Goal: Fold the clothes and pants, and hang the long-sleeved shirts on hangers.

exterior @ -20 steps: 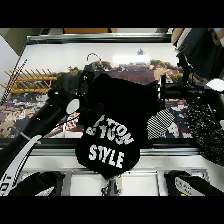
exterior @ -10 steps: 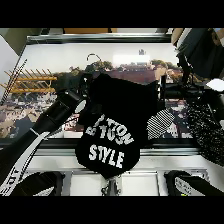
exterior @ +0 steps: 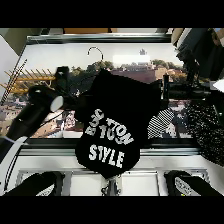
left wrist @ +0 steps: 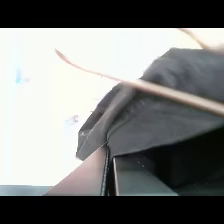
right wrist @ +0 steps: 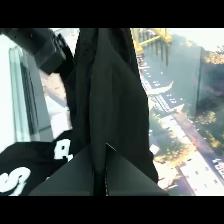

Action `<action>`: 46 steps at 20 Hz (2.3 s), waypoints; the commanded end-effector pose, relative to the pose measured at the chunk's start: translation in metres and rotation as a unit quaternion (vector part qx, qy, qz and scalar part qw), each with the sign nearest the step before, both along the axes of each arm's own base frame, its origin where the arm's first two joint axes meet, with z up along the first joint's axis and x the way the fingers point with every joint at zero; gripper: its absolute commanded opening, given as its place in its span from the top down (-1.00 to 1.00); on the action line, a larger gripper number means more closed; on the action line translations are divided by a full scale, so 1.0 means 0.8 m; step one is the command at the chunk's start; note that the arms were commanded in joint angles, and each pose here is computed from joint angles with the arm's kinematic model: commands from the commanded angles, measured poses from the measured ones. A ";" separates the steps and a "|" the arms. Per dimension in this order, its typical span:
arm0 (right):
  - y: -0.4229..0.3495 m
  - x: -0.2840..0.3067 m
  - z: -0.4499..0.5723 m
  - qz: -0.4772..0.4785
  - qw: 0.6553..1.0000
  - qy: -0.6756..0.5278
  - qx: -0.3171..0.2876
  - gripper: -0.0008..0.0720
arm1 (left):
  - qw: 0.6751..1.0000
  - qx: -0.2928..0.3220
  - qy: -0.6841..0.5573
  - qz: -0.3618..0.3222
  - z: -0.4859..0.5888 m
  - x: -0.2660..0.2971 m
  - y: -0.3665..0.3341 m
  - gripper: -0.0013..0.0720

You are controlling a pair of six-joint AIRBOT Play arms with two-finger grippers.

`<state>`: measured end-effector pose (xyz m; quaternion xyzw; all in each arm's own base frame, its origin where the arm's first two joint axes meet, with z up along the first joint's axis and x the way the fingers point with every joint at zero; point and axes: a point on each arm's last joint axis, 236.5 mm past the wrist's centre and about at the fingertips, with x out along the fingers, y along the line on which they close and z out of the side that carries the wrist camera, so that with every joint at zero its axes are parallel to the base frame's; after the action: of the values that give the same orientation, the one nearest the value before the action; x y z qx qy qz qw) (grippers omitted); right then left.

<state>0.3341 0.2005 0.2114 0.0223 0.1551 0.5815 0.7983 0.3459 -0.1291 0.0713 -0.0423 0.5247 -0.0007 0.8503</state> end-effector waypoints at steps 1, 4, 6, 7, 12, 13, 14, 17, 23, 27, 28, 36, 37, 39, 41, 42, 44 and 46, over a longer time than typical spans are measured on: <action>0.001 -0.013 0.019 -0.014 0.999 0.033 0.014 0.95 | 0.999 -0.050 -0.003 0.003 0.016 -0.001 0.003 0.93; 0.002 -0.023 0.033 -0.017 0.999 0.034 0.021 0.95 | 0.998 -0.064 0.005 -0.016 0.007 0.004 -0.010 0.93; 0.003 -0.030 0.041 -0.017 0.999 0.024 0.020 0.95 | 0.998 -0.063 0.010 -0.016 0.001 0.008 -0.012 0.93; 0.003 -0.033 0.046 -0.018 0.999 0.017 0.020 0.95 | 0.998 -0.062 0.010 -0.016 0.003 0.012 -0.014 0.93; -0.003 -0.043 0.035 -0.029 0.999 0.029 -0.014 0.95 | 0.999 -0.052 0.004 -0.010 0.022 0.040 0.000 0.93; -0.007 -0.043 0.026 -0.035 0.998 0.034 -0.034 0.95 | 0.999 -0.050 0.005 -0.001 0.025 0.043 0.009 0.93; -0.011 -0.044 0.016 -0.039 0.997 0.038 -0.053 0.96 | 0.999 -0.049 0.004 0.005 0.027 0.046 0.019 0.93; -0.019 -0.046 0.001 -0.046 0.994 0.041 -0.086 0.96 | 0.999 -0.042 0.004 0.013 0.027 0.050 0.041 0.93; -0.022 -0.045 -0.004 -0.049 0.993 0.046 -0.095 0.96 | 0.999 -0.033 -0.002 0.005 0.029 0.054 0.049 0.93; -0.022 -0.052 -0.008 -0.040 0.993 0.049 -0.102 0.96 | 0.999 -0.032 -0.016 -0.002 0.033 0.061 0.048 0.93; -0.019 -0.052 -0.001 -0.039 0.994 0.040 -0.094 0.96 | 0.999 -0.038 -0.017 -0.003 0.033 0.062 0.044 0.93; -0.007 -0.055 0.057 -0.046 0.998 -0.031 -0.033 0.96 | 0.999 -0.037 0.010 -0.037 0.007 0.059 0.013 0.93; -0.006 -0.057 0.059 -0.046 0.998 -0.032 -0.031 0.96 | 0.999 -0.037 0.010 -0.034 0.007 0.060 0.015 0.93; -0.005 -0.062 0.059 -0.038 0.998 -0.031 -0.033 0.96 | 0.999 -0.037 0.009 -0.028 0.007 0.062 0.021 0.93; -0.003 -0.067 0.060 -0.031 0.999 -0.031 -0.032 0.96 | 0.999 -0.040 0.010 -0.016 0.007 0.065 0.032 0.93; -0.002 -0.068 0.065 -0.028 0.998 -0.039 -0.027 0.96 | 0.999 -0.044 0.010 -0.013 0.008 0.065 0.033 0.93; 0.001 -0.068 0.075 -0.027 0.998 -0.048 -0.010 0.96 | 0.998 -0.051 0.011 -0.019 0.008 0.064 0.028 0.93; 0.002 -0.066 0.084 -0.031 0.998 -0.052 0.003 0.96 | 0.998 -0.051 0.010 -0.026 0.008 0.064 0.022 0.93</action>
<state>0.2812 0.1995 0.2660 -0.0123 0.1322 0.5540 0.8218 0.3967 -0.1080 0.0772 -0.0712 0.5343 -0.0424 0.8412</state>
